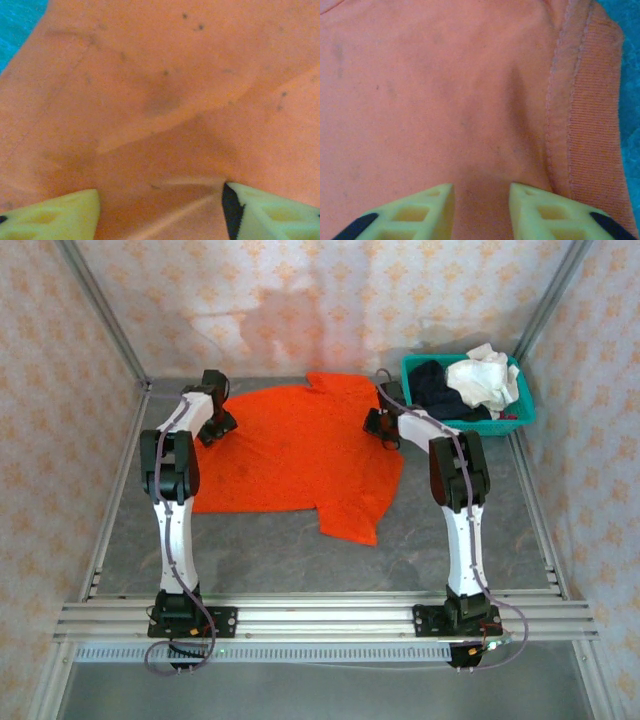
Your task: Fold and stack the t-shirts
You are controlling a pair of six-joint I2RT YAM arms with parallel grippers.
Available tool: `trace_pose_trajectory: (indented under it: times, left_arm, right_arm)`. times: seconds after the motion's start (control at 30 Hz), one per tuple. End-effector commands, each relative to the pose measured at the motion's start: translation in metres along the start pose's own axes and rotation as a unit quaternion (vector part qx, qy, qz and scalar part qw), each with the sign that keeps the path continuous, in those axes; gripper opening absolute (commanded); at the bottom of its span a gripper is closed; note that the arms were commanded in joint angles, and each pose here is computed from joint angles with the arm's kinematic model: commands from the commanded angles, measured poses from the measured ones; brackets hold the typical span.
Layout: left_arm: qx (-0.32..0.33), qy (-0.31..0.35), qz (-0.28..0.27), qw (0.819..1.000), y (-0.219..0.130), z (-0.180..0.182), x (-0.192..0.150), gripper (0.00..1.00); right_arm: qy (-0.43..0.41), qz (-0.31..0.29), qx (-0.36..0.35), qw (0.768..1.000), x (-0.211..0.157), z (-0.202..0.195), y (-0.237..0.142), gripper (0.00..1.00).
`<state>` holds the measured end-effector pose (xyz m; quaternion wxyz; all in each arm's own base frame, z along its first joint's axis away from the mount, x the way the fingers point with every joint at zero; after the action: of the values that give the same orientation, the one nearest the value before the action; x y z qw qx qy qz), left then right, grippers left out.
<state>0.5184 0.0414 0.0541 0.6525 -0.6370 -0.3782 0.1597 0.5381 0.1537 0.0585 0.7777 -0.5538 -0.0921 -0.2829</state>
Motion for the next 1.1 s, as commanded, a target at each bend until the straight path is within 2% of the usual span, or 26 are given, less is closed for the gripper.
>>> trace_pose_trajectory:
  times: [0.0, 0.07, 0.2, 0.23, 0.33, 0.5, 0.63, 0.67, 0.83, 1.07]
  left_arm:
    - [-0.019, 0.006, 0.019, 1.000, -0.013, -0.008, -0.012, 0.76]
    - [-0.038, 0.008, 0.006, 0.999, -0.031, -0.012, -0.011, 0.83]
    - [-0.060, 0.013, -0.029, 0.998, -0.071, -0.008, -0.007, 0.96]
    - [-0.062, 0.012, -0.041, 0.997, -0.082, -0.004, -0.007, 0.99]
    - [-0.058, 0.000, -0.070, 0.996, -0.107, 0.017, -0.014, 1.00]
    - [-0.048, -0.021, -0.095, 0.994, -0.127, 0.058, -0.044, 1.00]
    - [-0.045, -0.034, -0.101, 0.993, -0.133, 0.087, -0.070, 1.00]
    - [-0.041, -0.036, -0.105, 0.993, -0.135, 0.094, -0.075, 1.00]
    - [-0.025, -0.040, -0.107, 0.993, -0.133, 0.117, -0.094, 1.00]
    - [-0.018, -0.041, -0.102, 0.994, -0.128, 0.129, -0.106, 1.00]
  right_arm:
    - [-0.025, 0.004, 0.009, 1.000, -0.002, 0.005, -0.017, 0.43]
    - [-0.041, -0.022, 0.027, 0.999, 0.004, 0.016, -0.040, 0.51]
    - [-0.064, -0.063, 0.054, 0.995, -0.007, 0.025, -0.080, 0.62]
    - [-0.069, -0.068, 0.059, 0.994, -0.015, 0.026, -0.089, 0.64]
    - [-0.088, -0.069, 0.073, 0.991, -0.045, 0.028, -0.112, 0.64]
    - [-0.147, -0.013, 0.083, 0.986, -0.123, 0.038, -0.134, 0.54]
    - [-0.168, 0.051, 0.085, 0.981, -0.191, 0.046, -0.140, 0.27]
    - [-0.166, 0.068, 0.088, 0.980, -0.206, 0.048, -0.140, 0.23]
    - [-0.180, 0.118, 0.081, 0.973, -0.259, 0.054, -0.134, 0.19]
    - [-0.210, 0.164, 0.056, 0.962, -0.291, 0.055, -0.113, 0.14]
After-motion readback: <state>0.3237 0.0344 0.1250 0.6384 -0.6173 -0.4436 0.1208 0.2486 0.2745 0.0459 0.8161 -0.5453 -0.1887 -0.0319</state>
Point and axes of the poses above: each hand's point on the last joint's axis, 136 mm out from that joint toward the fingers, its own y axis out along the fingers, its own z axis along the line the jaws close on, x = y × z, the point moved 3 cm from there along -y, back along the fingers
